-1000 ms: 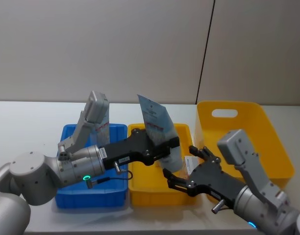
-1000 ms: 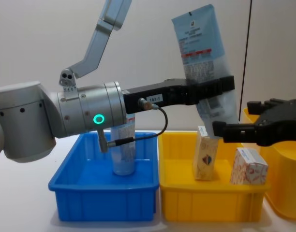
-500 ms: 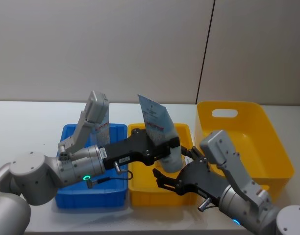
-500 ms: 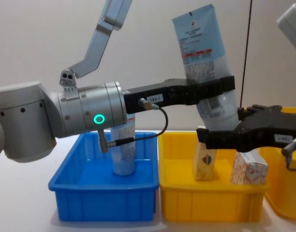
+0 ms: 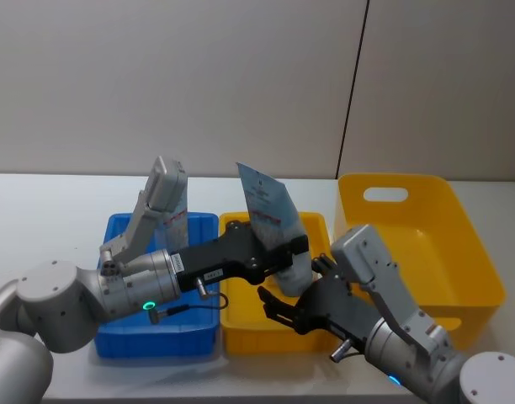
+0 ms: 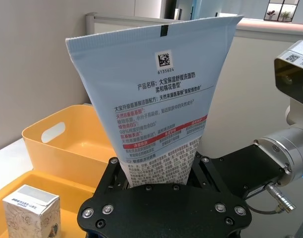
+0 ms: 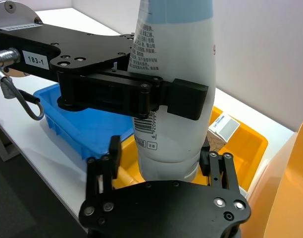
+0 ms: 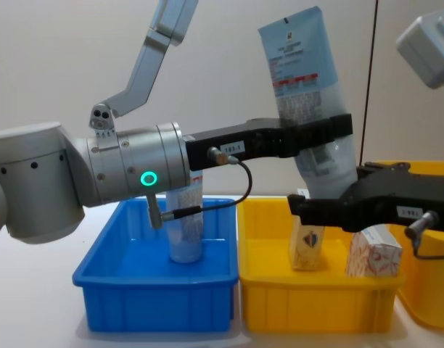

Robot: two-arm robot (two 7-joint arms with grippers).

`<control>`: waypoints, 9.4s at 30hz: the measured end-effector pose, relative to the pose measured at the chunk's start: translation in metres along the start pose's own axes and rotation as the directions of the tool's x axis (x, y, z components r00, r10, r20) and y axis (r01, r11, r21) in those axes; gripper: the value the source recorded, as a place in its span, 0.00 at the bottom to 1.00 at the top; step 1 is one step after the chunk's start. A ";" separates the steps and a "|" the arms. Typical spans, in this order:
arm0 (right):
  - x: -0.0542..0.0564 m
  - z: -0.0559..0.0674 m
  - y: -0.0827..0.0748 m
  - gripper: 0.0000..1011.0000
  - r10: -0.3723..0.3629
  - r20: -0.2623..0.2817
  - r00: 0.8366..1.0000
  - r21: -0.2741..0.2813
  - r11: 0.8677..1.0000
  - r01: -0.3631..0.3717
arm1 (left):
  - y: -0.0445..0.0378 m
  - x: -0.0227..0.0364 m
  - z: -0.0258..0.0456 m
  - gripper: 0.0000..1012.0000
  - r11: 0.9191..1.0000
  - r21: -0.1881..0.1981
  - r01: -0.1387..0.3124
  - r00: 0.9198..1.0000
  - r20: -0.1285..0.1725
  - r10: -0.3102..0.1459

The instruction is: Bimanual collaborative sorting of washing and personal care products

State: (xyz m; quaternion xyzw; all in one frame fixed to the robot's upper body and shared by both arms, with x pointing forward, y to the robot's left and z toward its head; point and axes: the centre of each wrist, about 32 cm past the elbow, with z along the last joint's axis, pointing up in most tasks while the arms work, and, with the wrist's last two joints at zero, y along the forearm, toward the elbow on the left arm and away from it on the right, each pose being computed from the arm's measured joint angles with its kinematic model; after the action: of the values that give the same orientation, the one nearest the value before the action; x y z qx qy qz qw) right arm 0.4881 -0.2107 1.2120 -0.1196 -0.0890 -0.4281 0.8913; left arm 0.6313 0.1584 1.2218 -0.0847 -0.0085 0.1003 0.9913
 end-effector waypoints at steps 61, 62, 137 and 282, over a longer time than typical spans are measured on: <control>0.023 0.005 -0.030 0.63 -0.316 -0.065 0.947 0.078 0.944 0.320 | 0.0000 0.0000 0.0000 0.99 1.000 0.000 0.000 1.000 0.000 0.000; 0.027 0.006 -0.034 0.63 -0.339 -0.071 0.938 0.077 0.936 0.344 | 0.0000 0.0000 0.0000 0.99 1.000 0.000 0.000 1.000 0.000 0.000; 0.065 -0.023 -0.009 0.99 -0.566 -0.107 0.817 -0.291 0.804 0.519 | 0.0000 0.0000 0.0000 0.99 1.000 0.000 0.000 1.000 0.000 0.000; -0.023 -0.056 -0.074 0.99 -0.177 -0.197 0.964 -0.107 0.982 0.159 | 0.0691 -0.1284 -0.0058 0.99 0.611 0.018 -0.791 0.573 0.372 0.731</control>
State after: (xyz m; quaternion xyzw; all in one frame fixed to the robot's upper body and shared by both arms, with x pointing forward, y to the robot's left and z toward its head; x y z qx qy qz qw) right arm 0.4194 -0.2546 1.1625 -0.1069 0.0132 -0.5158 0.8499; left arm 0.4920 0.1984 1.2044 0.0290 -0.1264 0.5310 0.8374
